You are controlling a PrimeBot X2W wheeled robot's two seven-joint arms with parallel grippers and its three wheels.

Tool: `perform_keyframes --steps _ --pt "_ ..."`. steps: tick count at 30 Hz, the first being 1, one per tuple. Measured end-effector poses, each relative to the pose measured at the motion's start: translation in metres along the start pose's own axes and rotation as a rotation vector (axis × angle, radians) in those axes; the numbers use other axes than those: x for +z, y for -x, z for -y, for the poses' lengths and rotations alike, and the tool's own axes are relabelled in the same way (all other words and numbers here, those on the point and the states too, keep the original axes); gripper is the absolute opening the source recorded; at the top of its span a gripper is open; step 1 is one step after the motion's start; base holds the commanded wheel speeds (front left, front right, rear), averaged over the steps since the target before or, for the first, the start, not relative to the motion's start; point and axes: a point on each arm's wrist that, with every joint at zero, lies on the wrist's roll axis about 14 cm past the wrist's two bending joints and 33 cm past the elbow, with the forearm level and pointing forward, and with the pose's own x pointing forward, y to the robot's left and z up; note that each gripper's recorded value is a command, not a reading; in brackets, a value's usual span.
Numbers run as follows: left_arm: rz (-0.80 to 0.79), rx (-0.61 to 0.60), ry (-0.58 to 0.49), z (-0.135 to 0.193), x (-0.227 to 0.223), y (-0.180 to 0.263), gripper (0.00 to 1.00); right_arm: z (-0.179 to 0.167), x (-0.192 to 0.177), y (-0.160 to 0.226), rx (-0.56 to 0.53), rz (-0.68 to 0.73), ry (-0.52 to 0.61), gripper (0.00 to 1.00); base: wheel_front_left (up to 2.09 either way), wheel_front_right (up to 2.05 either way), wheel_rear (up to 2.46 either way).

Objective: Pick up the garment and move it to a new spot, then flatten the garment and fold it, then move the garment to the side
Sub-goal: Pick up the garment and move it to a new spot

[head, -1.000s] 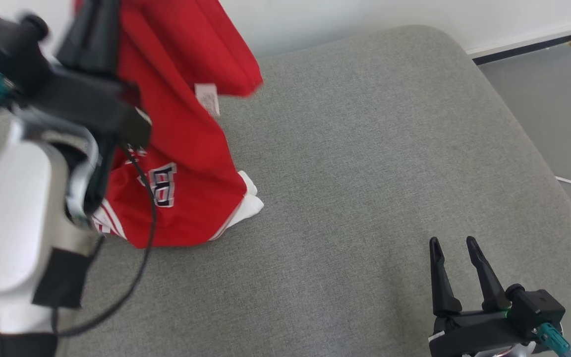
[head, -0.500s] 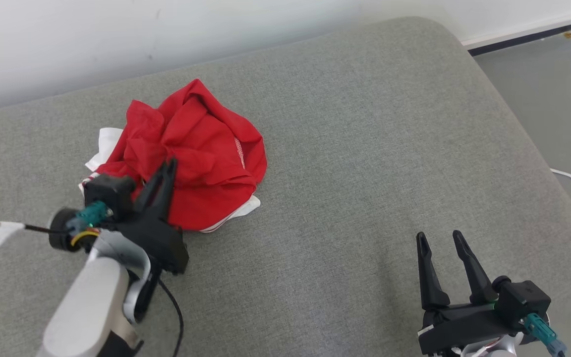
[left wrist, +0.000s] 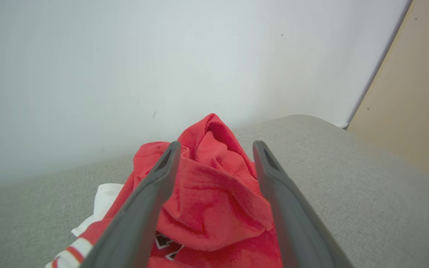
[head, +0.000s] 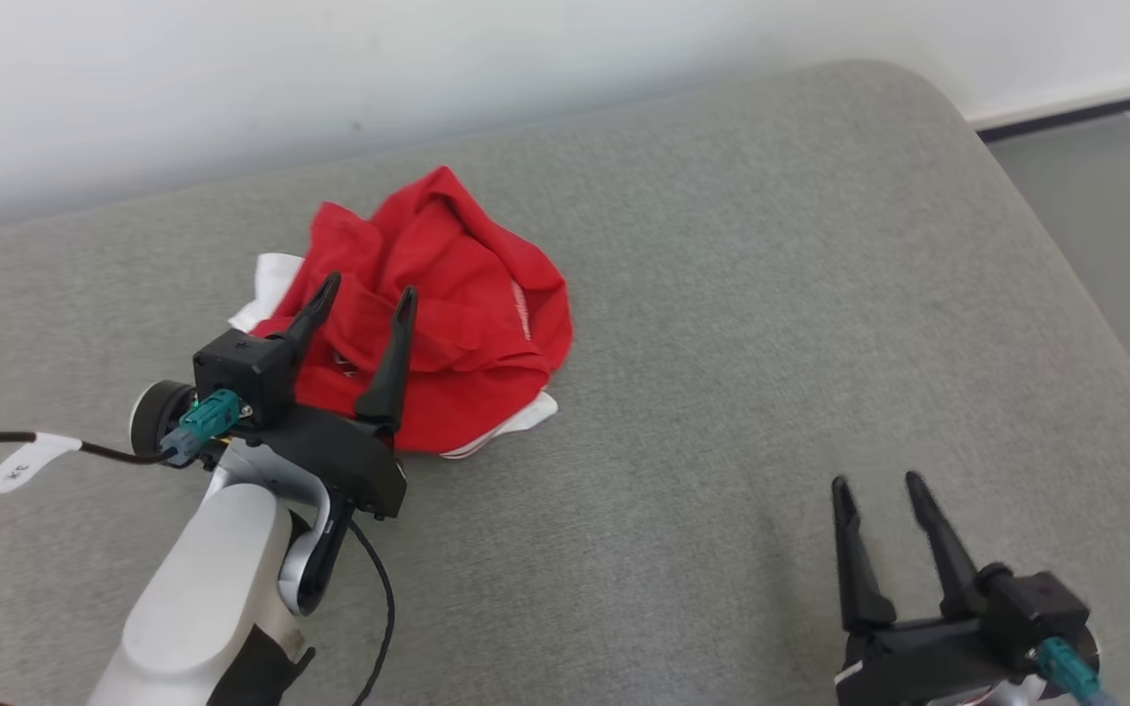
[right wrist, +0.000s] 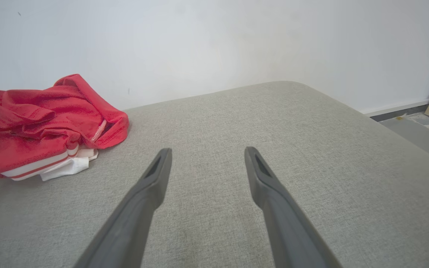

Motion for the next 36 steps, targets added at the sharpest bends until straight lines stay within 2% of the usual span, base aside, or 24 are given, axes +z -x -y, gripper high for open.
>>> perform_keyframes --steps 4,8,19,25,36 --pt "0.060 0.024 -0.037 -0.009 0.024 0.009 1.00 -0.010 0.001 0.001 0.033 0.005 0.005 1.00 0.00 0.00 0.00" --pt "0.121 0.100 -0.100 -0.034 0.051 0.032 1.00 -0.019 0.004 0.003 0.063 0.017 0.011 1.00 0.00 0.00 0.00" --pt "0.197 0.356 -0.163 -0.092 0.073 0.129 1.00 -0.041 0.011 0.003 0.137 0.046 0.031 1.00 0.00 0.00 0.00" --pt "0.227 0.456 -0.186 -0.101 0.077 0.174 1.00 -0.054 0.012 0.005 0.177 0.053 0.033 1.00 0.00 0.00 0.00" --pt "0.217 0.576 -0.208 -0.096 0.063 0.224 1.00 -0.069 0.022 0.003 0.224 0.086 0.033 1.00 0.00 0.00 0.00"
